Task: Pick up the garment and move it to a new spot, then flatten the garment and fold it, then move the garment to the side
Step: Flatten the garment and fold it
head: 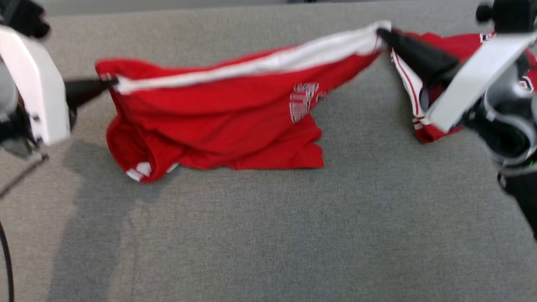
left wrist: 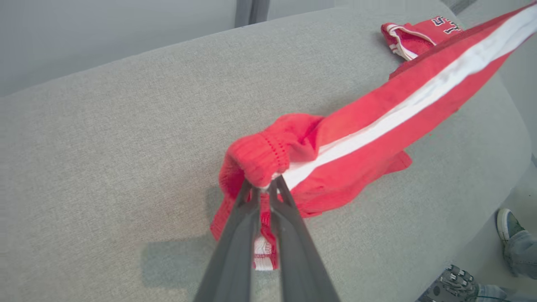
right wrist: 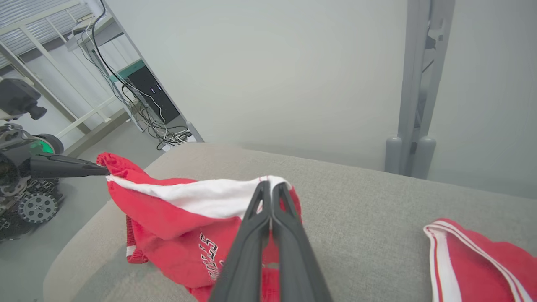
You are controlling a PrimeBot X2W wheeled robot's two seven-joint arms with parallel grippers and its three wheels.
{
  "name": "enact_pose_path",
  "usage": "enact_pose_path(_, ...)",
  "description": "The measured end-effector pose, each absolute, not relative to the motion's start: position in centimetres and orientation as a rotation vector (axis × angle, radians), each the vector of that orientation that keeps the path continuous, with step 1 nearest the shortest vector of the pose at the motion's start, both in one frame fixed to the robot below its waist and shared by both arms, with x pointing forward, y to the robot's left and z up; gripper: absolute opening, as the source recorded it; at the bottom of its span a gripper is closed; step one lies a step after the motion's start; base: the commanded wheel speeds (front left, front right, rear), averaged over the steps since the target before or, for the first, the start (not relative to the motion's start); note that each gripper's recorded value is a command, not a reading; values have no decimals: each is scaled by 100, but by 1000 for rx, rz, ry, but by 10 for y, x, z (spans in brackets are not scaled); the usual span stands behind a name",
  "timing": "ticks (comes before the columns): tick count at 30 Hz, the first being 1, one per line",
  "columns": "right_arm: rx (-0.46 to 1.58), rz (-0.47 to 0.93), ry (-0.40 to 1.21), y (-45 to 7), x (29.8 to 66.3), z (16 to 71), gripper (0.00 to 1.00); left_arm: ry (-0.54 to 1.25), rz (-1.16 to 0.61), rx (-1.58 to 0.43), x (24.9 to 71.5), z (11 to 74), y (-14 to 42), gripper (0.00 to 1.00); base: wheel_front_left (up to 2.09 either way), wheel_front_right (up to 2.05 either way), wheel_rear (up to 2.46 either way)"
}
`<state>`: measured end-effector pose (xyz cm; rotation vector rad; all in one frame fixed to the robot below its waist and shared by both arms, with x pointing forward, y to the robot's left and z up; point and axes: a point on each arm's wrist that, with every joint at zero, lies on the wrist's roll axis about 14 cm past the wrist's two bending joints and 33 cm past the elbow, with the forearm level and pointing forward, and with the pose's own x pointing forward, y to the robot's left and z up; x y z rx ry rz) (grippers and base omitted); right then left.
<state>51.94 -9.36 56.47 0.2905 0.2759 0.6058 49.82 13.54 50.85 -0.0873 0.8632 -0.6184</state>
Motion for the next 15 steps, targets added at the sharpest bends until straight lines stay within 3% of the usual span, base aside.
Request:
enact_pose_path(10, 169, 576, 259, -102, 617, 588, 0, 866, -587, -89, 597, 515, 128, 0, 0, 0, 0)
enact_pose_path(15, 127, 523, 143, -114, 661, 611, 0, 729, -575, -77, 646, 532, 116, 0, 0, 0, 0)
